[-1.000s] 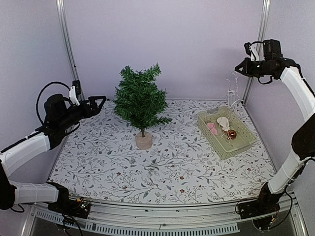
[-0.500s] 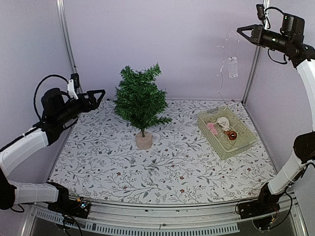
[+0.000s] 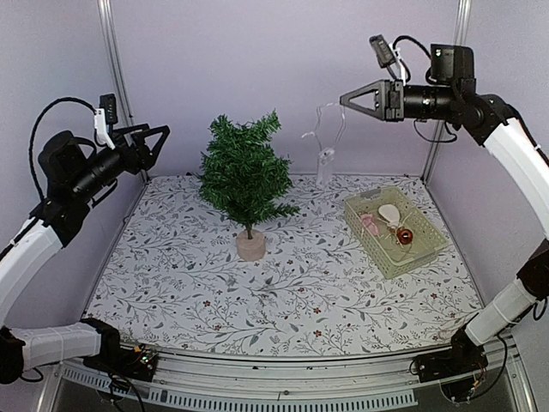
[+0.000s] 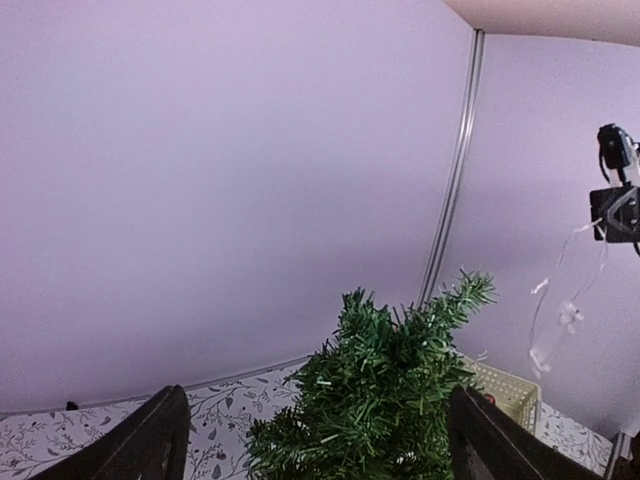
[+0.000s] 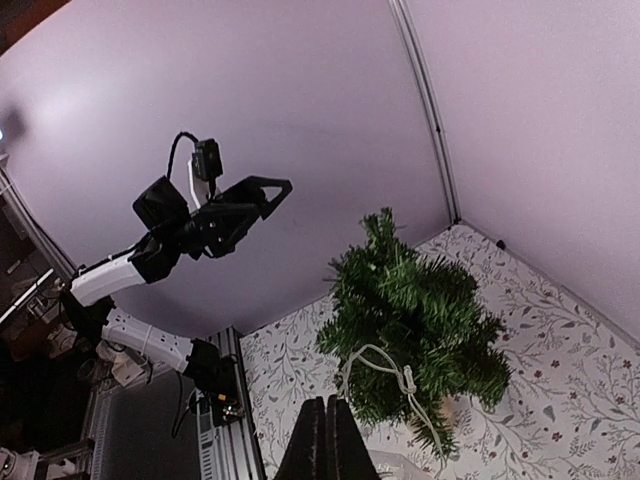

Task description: Decorate the small christmas tree

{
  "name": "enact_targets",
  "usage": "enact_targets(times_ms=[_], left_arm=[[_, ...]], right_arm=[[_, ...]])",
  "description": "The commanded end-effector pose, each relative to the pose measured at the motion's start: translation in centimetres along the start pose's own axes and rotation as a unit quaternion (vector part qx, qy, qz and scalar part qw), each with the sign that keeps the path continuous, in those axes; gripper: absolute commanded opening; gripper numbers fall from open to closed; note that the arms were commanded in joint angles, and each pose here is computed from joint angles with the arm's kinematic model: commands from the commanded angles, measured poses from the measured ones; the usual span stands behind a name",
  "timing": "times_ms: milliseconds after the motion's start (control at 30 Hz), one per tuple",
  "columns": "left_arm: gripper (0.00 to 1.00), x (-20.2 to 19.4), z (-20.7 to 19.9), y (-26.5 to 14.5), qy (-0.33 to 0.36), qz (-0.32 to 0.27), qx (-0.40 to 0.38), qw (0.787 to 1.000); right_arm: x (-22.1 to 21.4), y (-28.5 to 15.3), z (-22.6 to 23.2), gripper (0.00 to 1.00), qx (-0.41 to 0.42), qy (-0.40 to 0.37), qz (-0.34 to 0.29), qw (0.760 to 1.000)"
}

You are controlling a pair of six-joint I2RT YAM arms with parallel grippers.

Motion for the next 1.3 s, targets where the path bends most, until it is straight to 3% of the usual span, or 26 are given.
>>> enact_targets(times_ms=[0,367,733,767,900,967,1100,1267], left_arm=[[0.89,-1.2,-0.4,-0.3,0.003,0.034,-0.001,0.999],[0.88,-4.2,-1.8,-0.6,0.010,0.089,-0.011,0.996],[0.88,-6.0,-1.7,-1.4,0.016,0.108,0.015,0.994],[0.88,-6.2,-1.6,-1.4,0.017,0.109,0.018,0.994],[0.88,-6.6,-1.5,-1.4,0.017,0.115,0.020,0.993],[0.88,-6.8,-1.5,-1.3,0.016,0.115,0.021,0.993],[0.88,-7.0,-1.5,-1.0,0.015,0.114,0.018,0.993],[0.88,-7.0,-1.4,-0.5,0.013,0.110,0.016,0.994]], right_arm=[[-6.3,2.3,0.7,0.00,0.024,0.011,0.089,0.996],[-20.2,6.7,-2.1,0.00,0.021,0.049,0.216,0.975],[-26.2,11.6,-4.4,0.00,0.031,0.032,0.263,0.964],[-26.4,12.0,-4.5,0.06,0.034,0.035,0.266,0.963],[-26.0,12.0,-4.4,0.44,0.029,0.042,0.272,0.961],[-25.5,11.4,-4.5,0.56,0.015,0.042,0.272,0.961],[-23.2,7.9,-6.6,0.63,-0.021,0.092,0.242,0.966],[-19.2,0.6,-11.3,0.64,-0.168,0.153,0.144,0.963]])
Point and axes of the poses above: each gripper's point midway between its finger pads, its own y axis out along the fingers, its own z axis along the line the jaws close on, x = y × z, the point moved 9 cm from there along -y, back along the fingers, and after that the axes turned 7 degrees about y, right-handed, at the moved point
